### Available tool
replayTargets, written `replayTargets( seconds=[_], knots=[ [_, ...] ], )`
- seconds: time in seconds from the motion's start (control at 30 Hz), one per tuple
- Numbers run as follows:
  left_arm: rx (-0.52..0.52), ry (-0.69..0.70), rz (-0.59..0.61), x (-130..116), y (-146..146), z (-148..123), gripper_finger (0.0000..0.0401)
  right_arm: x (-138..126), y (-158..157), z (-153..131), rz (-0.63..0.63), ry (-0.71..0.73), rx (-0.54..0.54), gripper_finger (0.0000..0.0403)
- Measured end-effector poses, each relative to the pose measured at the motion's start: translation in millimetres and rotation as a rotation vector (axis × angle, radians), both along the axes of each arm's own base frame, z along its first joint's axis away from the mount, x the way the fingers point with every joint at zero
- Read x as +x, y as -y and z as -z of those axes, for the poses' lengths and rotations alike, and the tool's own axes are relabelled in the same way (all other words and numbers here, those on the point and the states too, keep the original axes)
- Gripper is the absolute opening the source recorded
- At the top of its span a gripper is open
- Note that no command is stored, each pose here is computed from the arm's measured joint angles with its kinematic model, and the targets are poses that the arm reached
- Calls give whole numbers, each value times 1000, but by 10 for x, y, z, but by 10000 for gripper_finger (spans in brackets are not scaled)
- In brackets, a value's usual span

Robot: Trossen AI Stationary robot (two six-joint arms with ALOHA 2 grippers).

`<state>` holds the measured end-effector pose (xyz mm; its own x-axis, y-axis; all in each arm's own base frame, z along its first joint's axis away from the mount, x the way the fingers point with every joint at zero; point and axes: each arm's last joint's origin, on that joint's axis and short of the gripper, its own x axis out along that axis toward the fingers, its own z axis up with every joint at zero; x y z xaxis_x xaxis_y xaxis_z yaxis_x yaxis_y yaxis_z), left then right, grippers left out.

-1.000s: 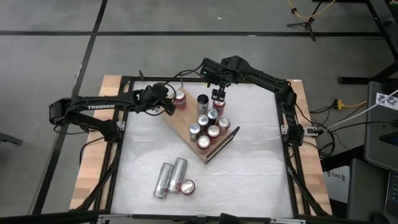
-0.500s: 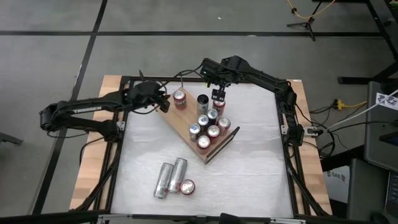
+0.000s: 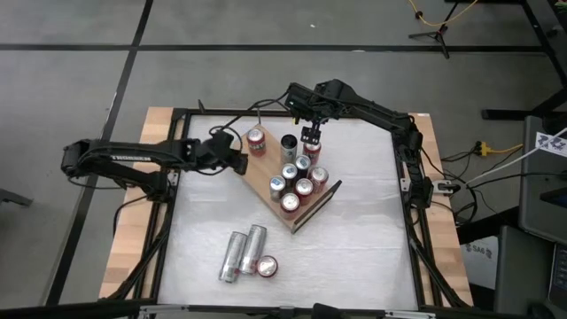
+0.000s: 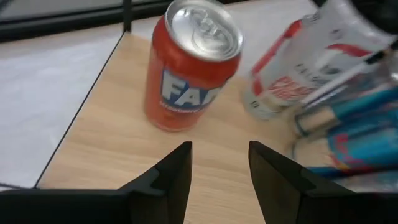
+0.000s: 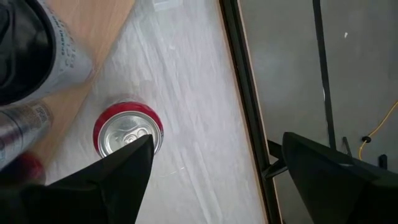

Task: Place canned beverage on shelf
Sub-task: Put the bottom left red soda can on the shelf

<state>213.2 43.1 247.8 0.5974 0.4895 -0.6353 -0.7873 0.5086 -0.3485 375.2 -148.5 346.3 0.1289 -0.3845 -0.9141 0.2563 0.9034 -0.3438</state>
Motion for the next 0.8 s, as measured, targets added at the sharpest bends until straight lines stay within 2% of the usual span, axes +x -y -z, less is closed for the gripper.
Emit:
replayTargets(
  seconds=[0.33,0.8],
  knots=[
    [20,-30,-142,233,-45,250,150,0,0,0,0,0,0,347],
    [53,-74,-307,345,-267,488,150,13,3,-4,0,14,-5,347]
  ],
)
